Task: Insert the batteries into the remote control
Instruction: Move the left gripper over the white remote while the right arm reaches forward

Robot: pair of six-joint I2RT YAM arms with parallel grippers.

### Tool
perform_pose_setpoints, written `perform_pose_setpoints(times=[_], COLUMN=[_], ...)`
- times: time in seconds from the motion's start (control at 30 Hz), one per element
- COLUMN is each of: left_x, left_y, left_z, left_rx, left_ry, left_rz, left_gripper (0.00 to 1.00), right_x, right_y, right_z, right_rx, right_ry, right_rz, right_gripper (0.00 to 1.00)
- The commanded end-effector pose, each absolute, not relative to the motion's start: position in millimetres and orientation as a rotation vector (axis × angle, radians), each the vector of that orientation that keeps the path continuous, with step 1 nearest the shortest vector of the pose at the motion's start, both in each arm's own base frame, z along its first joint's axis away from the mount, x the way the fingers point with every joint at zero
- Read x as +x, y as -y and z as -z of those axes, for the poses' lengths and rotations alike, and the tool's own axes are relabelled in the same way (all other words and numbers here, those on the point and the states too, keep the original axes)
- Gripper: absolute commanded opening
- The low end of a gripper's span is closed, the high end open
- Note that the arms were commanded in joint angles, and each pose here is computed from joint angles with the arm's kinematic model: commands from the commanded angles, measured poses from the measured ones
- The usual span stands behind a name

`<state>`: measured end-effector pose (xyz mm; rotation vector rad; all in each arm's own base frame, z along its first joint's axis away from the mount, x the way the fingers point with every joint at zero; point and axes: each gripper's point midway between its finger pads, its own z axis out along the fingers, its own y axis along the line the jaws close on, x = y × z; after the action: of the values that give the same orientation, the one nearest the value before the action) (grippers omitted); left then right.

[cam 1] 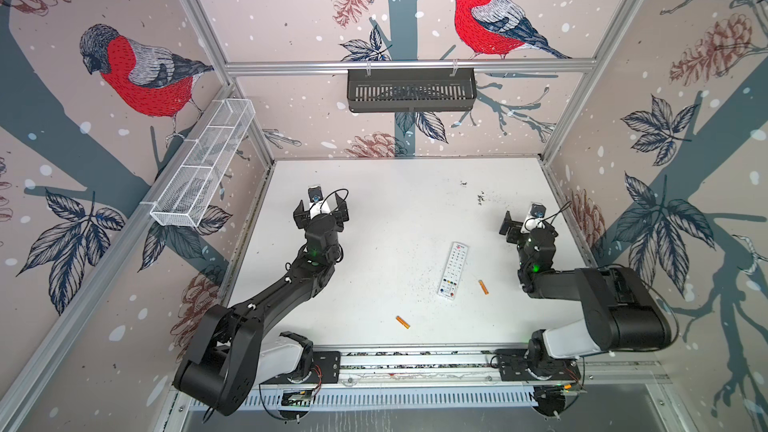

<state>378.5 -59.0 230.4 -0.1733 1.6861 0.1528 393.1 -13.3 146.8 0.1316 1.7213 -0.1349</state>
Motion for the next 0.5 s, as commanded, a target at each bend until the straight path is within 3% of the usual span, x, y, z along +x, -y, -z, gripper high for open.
perform_pose_setpoints(times=[0.0,0.27,0.47], left_x=[367.3,312.2,255.7], left_y=[93.6,210.2,296.7], left_z=[-204.8,-191.6,-157.0], left_rx=[-0.085,0.205,0.442], left_ry=[-1.851,-1.951,-2.026], left_rz=[-0.042,0.316,0.585], left_gripper=[0.97,0.97,0.97], right_x=[394.3,395.0,377.0], right_y=[9.6,1.0,-11.7], right_z=[-146.6,-177.1,-169.6], right_rx=[0.104,0.312,0.389], right_ry=[-1.791,-1.885,-2.058], right_rz=[0.221,0.104,0.047], right_gripper=[1.00,0.99,1.00])
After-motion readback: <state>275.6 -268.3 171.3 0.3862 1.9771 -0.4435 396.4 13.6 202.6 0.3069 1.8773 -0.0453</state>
